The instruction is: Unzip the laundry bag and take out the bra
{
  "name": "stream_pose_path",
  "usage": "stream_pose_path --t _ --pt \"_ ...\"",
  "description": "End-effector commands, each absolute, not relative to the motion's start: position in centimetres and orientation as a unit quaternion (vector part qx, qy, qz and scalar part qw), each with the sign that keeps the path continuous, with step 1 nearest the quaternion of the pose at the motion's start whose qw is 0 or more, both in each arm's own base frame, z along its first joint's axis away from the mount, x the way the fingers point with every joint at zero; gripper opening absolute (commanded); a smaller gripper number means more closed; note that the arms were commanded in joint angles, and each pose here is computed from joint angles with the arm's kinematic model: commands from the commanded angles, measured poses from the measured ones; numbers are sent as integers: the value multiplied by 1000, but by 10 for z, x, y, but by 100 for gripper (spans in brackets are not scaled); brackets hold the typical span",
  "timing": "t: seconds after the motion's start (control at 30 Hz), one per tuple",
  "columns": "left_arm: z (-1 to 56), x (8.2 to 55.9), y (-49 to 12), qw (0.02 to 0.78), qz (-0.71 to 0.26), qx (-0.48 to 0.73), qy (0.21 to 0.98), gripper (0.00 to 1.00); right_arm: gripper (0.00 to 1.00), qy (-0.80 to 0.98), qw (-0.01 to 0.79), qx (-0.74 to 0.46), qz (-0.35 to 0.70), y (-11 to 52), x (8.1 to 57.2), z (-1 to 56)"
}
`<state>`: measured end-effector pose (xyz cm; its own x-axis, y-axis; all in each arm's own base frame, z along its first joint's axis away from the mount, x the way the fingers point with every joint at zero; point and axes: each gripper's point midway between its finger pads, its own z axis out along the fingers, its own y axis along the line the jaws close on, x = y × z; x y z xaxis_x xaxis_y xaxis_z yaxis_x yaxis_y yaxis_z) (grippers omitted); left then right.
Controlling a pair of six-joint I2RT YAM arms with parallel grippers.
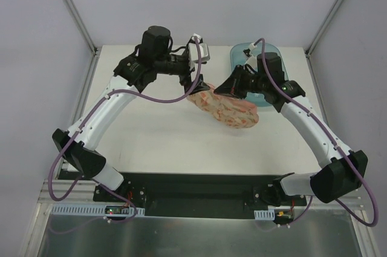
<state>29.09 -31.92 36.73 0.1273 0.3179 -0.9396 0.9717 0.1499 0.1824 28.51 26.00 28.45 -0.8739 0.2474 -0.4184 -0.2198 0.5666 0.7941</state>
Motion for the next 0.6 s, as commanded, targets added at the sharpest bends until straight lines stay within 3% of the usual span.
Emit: stream_pose_path --t 0.0,0.27,0.33,0.37,0.4,0.43,0.57 --pt "347 282 -335 456 -328 618 550 96 1 832 273 -23 482 264 281 312" --pt "303 271 -336 402 -326 646 562 93 1 834 270 -29 480 264 278 310" --pt "299 267 -334 392 -330 647 564 84 1 834 268 -29 481 265 279 309" --pt "297 267 -334 388 -331 647 567 76 1 834 268 -29 481 265 280 309" --pt "296 266 -334 386 -333 646 568 55 1 835 266 -28 480 265 280 307" --pt "296 267 -334 385 -331 643 573 41 1 836 266 -28 480 265 281 307" --pt "295 271 -332 386 -318 636 588 2 1 837 266 -27 477 265 282 305"
